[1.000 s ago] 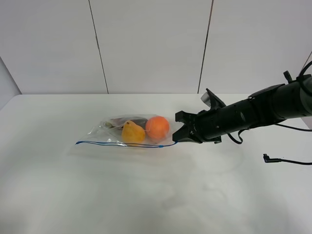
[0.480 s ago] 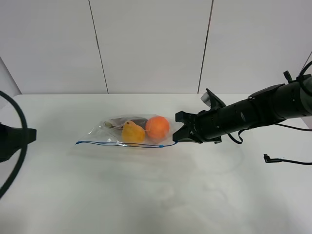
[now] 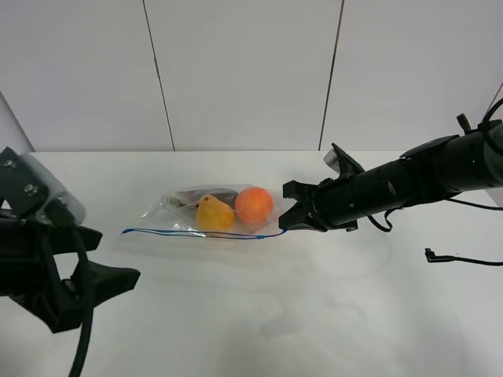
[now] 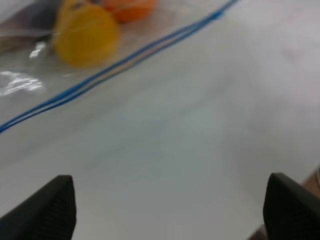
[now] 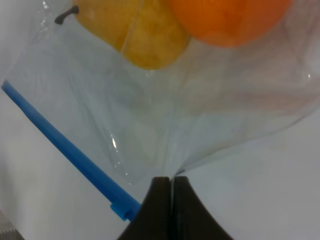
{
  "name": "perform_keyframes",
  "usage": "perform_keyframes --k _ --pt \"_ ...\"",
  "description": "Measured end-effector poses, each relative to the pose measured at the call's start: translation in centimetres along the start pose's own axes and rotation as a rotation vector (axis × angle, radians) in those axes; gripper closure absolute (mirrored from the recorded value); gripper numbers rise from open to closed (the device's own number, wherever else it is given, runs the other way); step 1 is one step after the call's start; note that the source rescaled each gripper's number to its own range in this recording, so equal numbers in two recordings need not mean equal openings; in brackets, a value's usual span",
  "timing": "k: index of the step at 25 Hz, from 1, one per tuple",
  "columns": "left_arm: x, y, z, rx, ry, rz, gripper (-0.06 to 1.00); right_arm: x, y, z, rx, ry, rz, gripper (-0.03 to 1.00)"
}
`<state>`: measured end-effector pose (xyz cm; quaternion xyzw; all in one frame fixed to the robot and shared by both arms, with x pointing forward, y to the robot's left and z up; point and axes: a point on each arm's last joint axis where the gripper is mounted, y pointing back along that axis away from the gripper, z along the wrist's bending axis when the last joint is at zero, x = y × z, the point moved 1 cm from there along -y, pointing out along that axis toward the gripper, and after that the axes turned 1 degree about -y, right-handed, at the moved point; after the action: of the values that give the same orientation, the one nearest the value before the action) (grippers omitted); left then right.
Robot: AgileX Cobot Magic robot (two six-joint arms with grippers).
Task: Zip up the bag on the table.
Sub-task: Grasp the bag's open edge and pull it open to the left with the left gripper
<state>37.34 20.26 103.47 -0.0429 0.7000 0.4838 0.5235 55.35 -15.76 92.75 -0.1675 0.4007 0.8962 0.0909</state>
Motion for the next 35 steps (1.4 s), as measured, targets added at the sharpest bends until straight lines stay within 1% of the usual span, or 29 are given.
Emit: perform_keyframes --k 3,9,15,17,19,21,25,29,35 --pt "-0.1 -0.1 -0.6 0.027 -0.053 -0.007 0.06 0.0 0.0 0.0 0.000 0.000 0.000 0.97" --pt "-0.7 -0.5 -0.4 0.008 -0.063 -0.036 0.06 0.0 0.0 0.0 0.000 0.000 0.000 0.97" --pt "-3.2 -2.7 0.2 0.015 -0.048 0.000 0.06 0.0 0.0 0.0 0.000 0.000 0.000 0.97" --pt "-4.5 -3.6 0.2 0.024 -0.061 -0.001 0.06 0.0 0.0 0.0 -0.001 0.000 0.001 0.97" --pt "-5.5 -4.9 -0.2 0.045 -0.088 0.006 0.06 0.0 0.0 0.0 -0.002 0.000 0.002 0.97" --pt "-6.3 -6.4 -1.3 0.073 -0.121 0.001 0.06 0.0 0.0 0.0 -0.005 0.000 0.004 0.97" --pt "-7.0 -10.2 -3.0 0.105 -0.167 0.015 0.06 0.1 0.0 0.1 -0.014 -0.002 0.011 0.97" --pt "-6.4 -13.8 -3.3 0.103 -0.179 0.072 0.06 0.3 0.0 0.3 -0.033 -0.002 0.026 0.97" --pt "-4.9 -18.3 -3.2 0.092 -0.249 0.139 0.06 0.4 0.0 0.5 -0.054 -0.009 0.042 0.97"
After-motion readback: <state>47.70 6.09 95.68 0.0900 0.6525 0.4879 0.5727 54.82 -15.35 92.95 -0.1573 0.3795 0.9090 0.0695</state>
